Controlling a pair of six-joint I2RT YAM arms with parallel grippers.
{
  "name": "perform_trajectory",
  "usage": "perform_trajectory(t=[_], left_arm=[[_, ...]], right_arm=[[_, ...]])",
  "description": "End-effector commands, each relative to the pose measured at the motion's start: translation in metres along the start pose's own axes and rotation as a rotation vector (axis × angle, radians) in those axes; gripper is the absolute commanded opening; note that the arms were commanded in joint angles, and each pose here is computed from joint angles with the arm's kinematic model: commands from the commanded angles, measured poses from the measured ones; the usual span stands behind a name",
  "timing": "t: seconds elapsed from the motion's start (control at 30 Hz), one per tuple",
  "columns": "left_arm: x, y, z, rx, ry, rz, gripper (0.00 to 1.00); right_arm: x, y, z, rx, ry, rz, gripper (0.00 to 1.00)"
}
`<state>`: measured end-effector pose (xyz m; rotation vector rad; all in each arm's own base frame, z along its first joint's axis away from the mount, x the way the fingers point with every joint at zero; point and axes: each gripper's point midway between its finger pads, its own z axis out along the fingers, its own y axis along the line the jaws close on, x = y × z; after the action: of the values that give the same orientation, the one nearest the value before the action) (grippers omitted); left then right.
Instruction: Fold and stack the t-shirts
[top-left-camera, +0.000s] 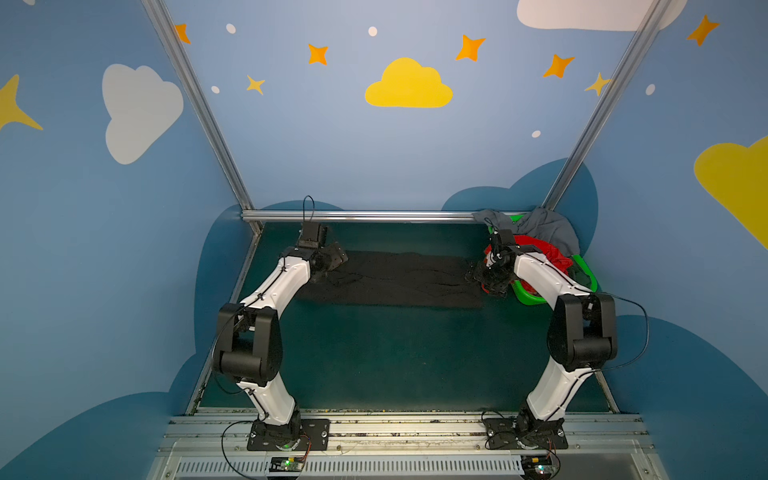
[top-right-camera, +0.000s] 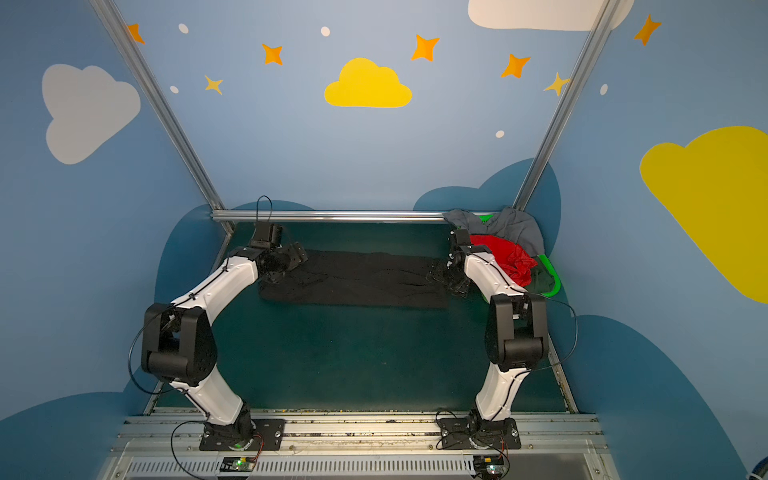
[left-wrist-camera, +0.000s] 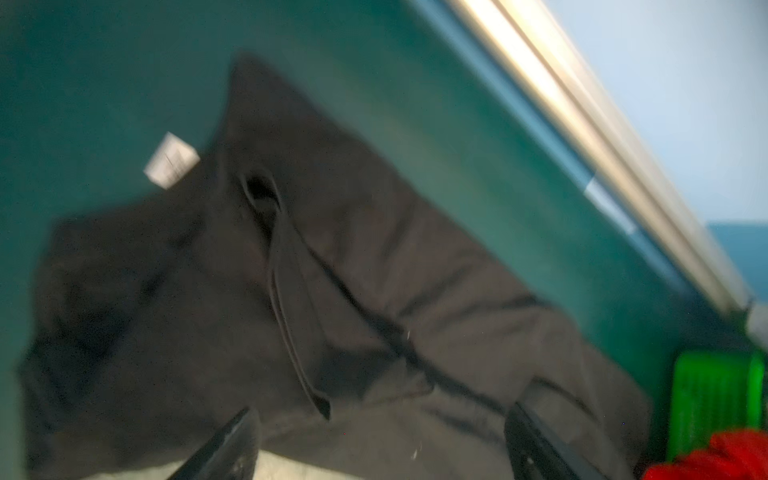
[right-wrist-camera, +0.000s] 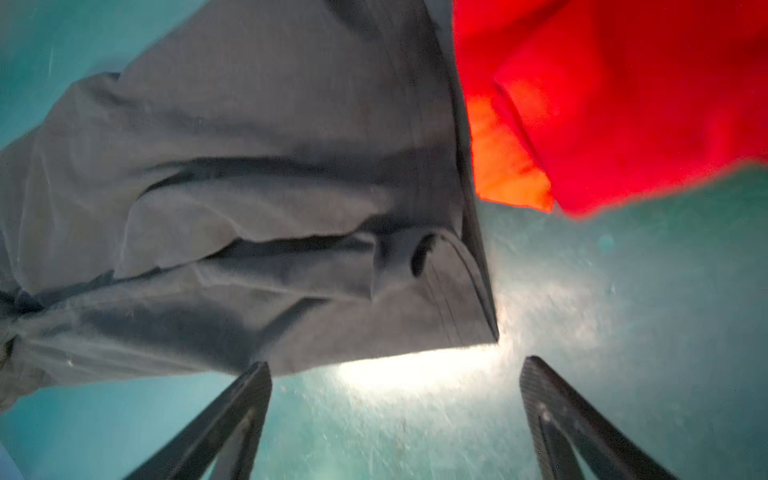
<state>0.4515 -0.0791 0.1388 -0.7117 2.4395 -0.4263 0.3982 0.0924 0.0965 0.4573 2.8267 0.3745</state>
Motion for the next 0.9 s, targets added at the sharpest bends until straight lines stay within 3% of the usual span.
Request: perform_trajectory(t=[0.0,0.2,0.43,0.6,0.77,0.87], left_arm=[[0.024,-0.002,0.008,0.018,0.066,-0.048,0.87],[0.042,0.005,0.02,-0.007,0.109,-0.077,0.86],[0.041,0.007,0.039,-0.048,0.138,-0.053,0.74],[0.044,0.007,0.052,-0.053,0.161,-0.064,0.59],[0.039,0.004,0.064,-0.059,0.159,-0.059,0.31],[0.03,0.0,0.068,-0.07,0.148,-0.049,0.3]], right_arm=[[0.008,-0.008,-0.009,0.018,-0.003,-0.009,0.91],[0.016,-0.013,-0.01,-0.007,-0.011,0.018,0.91],[0.021,-0.019,-0.014,-0.01,-0.007,0.02,0.91],[0.023,-0.026,-0.019,-0.005,-0.017,0.033,0.91],[0.023,-0.029,-0.023,-0.007,-0.027,0.042,0.91],[0.024,-0.03,-0.022,-0.011,-0.023,0.046,0.92]])
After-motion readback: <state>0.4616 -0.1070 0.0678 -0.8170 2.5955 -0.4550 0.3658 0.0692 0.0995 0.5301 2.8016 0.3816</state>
